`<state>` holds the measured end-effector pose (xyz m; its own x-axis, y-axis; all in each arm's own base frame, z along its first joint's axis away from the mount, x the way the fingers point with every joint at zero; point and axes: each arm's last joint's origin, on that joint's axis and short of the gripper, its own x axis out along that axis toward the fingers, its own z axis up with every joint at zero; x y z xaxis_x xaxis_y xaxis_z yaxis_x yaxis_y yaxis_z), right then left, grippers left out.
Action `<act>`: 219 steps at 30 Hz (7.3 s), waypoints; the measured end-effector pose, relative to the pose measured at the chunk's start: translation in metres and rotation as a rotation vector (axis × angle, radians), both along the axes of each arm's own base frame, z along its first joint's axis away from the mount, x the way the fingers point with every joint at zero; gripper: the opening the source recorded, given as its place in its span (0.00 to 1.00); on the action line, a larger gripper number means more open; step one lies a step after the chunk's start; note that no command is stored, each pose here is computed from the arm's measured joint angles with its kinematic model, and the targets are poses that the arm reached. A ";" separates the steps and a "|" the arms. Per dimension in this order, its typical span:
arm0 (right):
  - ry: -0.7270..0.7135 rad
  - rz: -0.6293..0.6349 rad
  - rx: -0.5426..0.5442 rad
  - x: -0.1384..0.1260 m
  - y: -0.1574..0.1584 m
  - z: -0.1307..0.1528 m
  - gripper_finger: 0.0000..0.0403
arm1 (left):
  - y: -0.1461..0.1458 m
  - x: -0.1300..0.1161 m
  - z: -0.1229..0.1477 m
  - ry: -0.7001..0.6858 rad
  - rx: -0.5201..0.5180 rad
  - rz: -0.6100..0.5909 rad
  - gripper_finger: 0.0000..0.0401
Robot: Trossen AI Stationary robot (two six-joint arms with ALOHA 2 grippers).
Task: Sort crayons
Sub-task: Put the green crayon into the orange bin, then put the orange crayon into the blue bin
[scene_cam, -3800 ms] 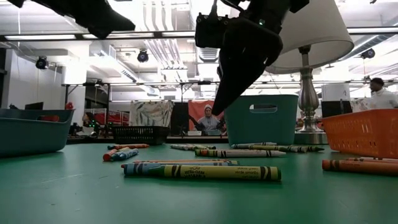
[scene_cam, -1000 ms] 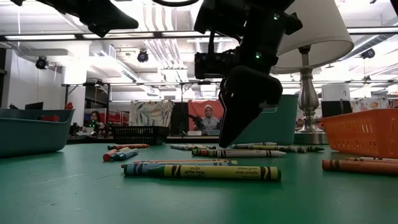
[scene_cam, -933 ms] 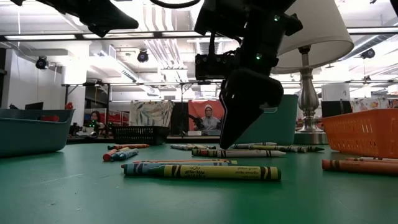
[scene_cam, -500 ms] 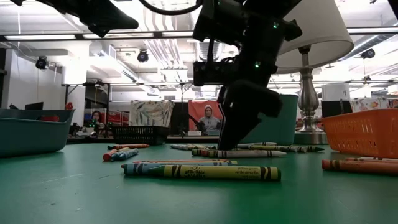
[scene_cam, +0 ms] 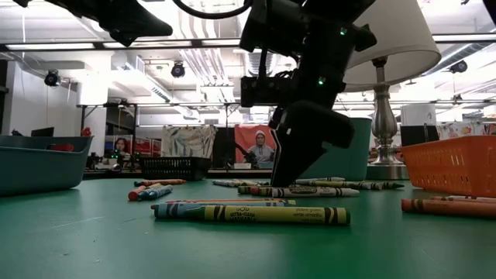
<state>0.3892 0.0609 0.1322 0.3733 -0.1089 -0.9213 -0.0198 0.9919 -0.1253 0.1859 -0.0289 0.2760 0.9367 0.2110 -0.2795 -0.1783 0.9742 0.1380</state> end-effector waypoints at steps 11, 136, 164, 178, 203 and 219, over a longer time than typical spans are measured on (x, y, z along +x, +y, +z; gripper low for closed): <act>0.011 0.022 0.011 0.001 -0.009 -0.001 0.05 | 0.000 0.000 0.000 0.000 0.000 0.000 0.00; -0.173 -0.573 0.237 -0.171 0.017 0.091 0.32 | -0.003 0.010 0.026 -0.314 -0.138 -0.005 0.00; -0.867 0.070 0.098 -0.127 0.035 0.125 0.26 | -0.030 0.053 -0.007 -0.259 -0.253 -0.103 0.00; -0.784 0.069 0.135 -0.134 0.044 0.117 0.23 | -0.038 0.077 -0.036 -0.209 -0.309 -0.086 0.00; -0.613 0.137 0.089 -0.148 0.055 0.100 0.20 | -0.049 0.115 -0.095 -0.196 -0.280 -0.088 0.16; -0.665 0.148 0.085 -0.146 0.055 0.104 0.19 | -0.051 0.139 -0.146 -0.134 -0.247 -0.063 0.24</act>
